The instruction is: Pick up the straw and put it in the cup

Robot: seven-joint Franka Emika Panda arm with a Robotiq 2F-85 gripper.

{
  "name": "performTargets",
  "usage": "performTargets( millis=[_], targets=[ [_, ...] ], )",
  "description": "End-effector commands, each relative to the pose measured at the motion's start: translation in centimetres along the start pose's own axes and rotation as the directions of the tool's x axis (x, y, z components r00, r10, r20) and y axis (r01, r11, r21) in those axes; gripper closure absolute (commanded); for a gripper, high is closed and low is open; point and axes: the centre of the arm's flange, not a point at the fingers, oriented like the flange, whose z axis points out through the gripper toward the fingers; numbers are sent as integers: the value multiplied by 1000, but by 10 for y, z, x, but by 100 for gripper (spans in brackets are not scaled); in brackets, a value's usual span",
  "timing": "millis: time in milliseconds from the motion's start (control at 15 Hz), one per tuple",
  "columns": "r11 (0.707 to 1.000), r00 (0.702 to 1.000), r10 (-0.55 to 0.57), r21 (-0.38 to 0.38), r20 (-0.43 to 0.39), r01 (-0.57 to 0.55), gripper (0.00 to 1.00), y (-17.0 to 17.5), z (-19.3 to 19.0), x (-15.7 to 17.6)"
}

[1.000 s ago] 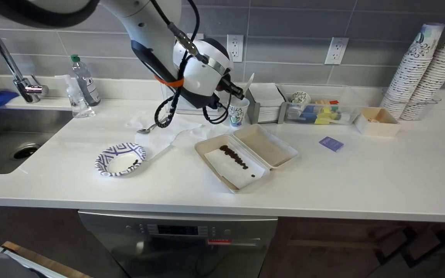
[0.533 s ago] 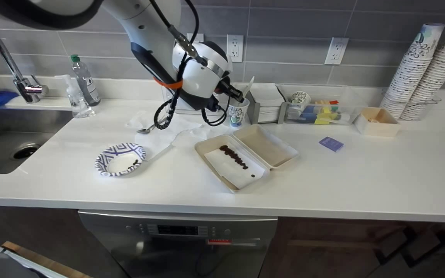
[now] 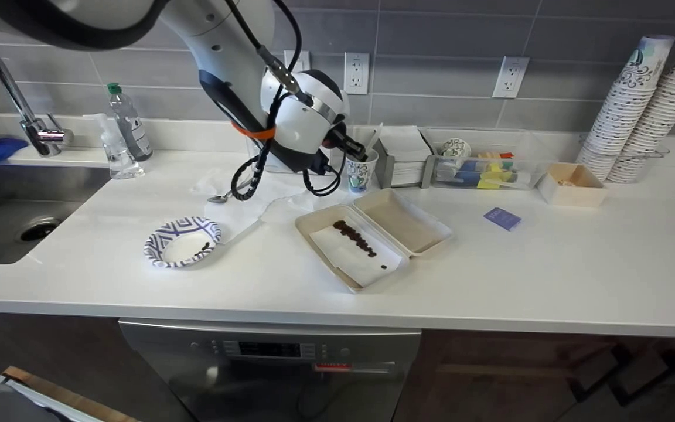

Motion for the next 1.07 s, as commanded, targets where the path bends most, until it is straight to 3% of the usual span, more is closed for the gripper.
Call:
performTargets(
  millis=[0, 133, 600, 667, 800, 1000],
  targets=[
    [999, 1000, -2, -33, 11, 3, 63, 0, -1, -10],
    [1000, 1000, -2, -29, 5, 3, 55, 0, -4, -9],
    [1000, 999, 6, 10, -42, -5, 3, -9, -30, 9],
    [1000, 999, 3, 11, -50, -2, 45, -10, -32, 11],
    [1000, 998, 2, 13, -55, -2, 40, -10, -34, 13],
    [1000, 999, 2, 7, -54, -1, 61, -9, -49, 19]
  ],
)
